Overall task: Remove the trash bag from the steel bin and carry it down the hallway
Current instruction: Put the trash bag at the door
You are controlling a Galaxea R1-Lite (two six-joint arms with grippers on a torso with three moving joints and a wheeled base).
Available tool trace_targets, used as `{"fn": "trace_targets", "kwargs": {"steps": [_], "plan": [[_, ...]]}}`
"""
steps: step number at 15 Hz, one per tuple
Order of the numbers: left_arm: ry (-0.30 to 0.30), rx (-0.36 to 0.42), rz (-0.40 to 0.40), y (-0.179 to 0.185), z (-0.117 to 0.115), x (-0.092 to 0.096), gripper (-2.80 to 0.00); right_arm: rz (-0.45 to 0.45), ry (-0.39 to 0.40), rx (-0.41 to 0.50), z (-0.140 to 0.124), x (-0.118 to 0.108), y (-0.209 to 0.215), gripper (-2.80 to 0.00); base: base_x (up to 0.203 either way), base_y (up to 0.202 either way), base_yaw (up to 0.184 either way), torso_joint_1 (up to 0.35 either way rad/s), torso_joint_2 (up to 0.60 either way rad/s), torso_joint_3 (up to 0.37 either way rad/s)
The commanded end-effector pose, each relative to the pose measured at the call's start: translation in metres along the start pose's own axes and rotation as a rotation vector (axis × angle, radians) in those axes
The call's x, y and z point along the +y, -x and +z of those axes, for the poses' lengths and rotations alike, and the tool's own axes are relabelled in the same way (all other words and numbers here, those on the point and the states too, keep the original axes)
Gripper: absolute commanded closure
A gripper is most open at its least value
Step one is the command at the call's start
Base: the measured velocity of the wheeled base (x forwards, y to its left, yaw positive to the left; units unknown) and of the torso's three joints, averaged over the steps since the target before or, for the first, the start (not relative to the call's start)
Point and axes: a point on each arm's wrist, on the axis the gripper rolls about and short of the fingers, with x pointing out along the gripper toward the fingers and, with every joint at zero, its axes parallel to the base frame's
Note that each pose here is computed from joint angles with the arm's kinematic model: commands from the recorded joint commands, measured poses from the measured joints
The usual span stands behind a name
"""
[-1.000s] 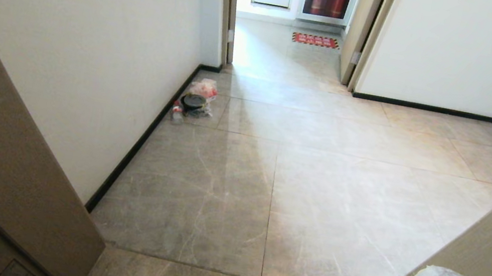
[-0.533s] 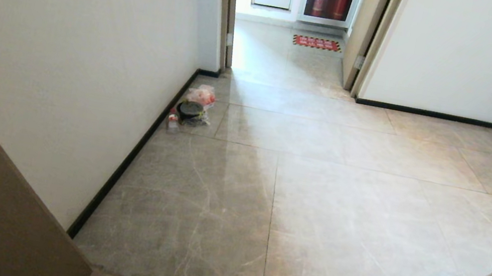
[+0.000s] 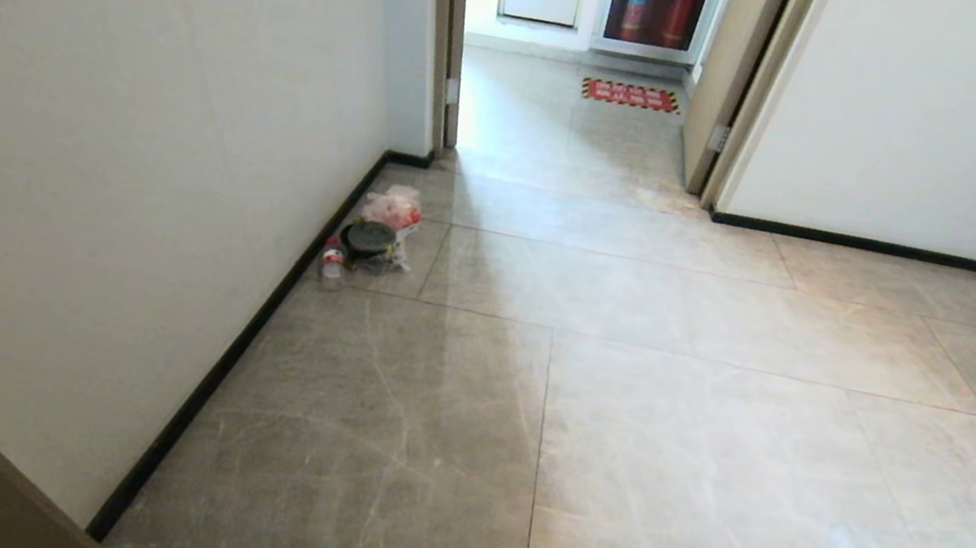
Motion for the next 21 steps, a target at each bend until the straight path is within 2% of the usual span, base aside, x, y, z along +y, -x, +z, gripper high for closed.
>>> {"fn": "trace_targets", "kwargs": {"steps": [1, 21], "plan": [[0.000, 0.000, 0.000, 0.0000, 0.0000, 0.0000, 0.00, 0.001, 0.001, 0.001, -0.0004, 0.0000, -0.0001, 0.00, 0.192, 0.000, -0.002, -0.002, 0.00, 0.005], [0.001, 0.000, 0.000, 0.0000, 0.0000, 0.0000, 0.00, 0.001, 0.001, 0.003, -0.0004, 0.0000, -0.0002, 0.00, 0.196, 0.000, 0.000, 0.003, 0.00, 0.003]]}}
